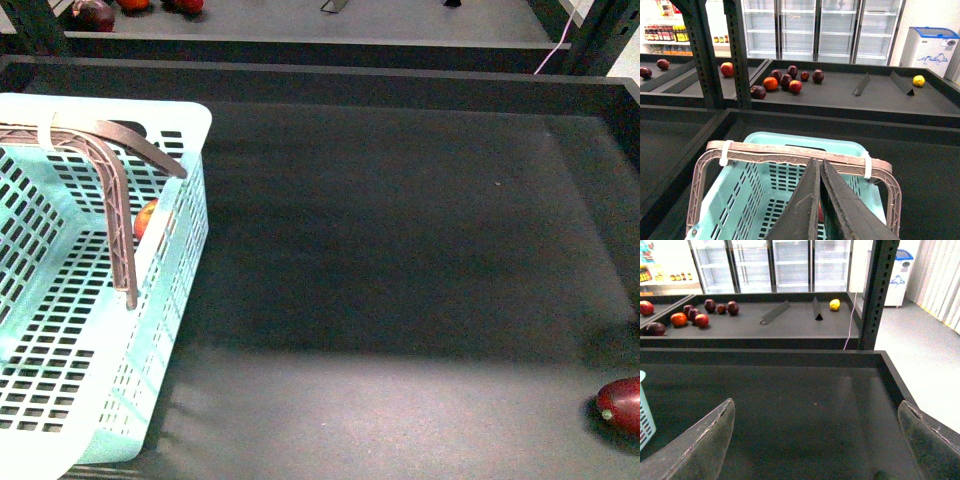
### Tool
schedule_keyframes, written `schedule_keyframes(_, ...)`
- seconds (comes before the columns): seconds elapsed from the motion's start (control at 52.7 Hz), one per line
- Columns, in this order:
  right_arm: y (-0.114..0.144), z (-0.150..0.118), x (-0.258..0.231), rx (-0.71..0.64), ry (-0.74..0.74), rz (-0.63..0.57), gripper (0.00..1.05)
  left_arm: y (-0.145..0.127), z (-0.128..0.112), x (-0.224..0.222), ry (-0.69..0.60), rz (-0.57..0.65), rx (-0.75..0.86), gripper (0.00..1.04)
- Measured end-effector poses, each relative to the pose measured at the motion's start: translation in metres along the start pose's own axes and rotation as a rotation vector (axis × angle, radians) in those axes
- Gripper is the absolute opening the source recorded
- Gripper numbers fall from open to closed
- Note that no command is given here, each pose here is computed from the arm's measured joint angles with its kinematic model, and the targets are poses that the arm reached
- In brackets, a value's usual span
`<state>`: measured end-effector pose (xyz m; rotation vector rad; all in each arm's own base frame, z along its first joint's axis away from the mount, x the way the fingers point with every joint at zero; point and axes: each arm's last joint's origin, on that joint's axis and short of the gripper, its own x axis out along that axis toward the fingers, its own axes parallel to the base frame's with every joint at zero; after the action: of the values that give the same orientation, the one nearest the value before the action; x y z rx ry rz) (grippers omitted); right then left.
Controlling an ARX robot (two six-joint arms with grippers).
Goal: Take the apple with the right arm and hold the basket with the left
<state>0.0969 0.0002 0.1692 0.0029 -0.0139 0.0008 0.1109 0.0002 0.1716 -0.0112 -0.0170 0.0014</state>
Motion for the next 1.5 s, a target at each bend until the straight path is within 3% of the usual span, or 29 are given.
schedule_keyframes(0.949, 0.000, 0.000, 0.000, 0.000, 0.000, 0.000, 0.96, 0.000, -0.003, -0.014, 0.007, 0.000, 0.000, 0.04)
schedule_keyframes(1.348, 0.000, 0.000, 0.000, 0.000, 0.000, 0.000, 0.96, 0.000, -0.003, -0.014, 0.007, 0.000, 0.000, 0.68)
schedule_keyframes(1.5, 0.000, 0.000, 0.000, 0.000, 0.000, 0.000, 0.96, 0.000, -0.003, -0.014, 0.007, 0.000, 0.002, 1.00)
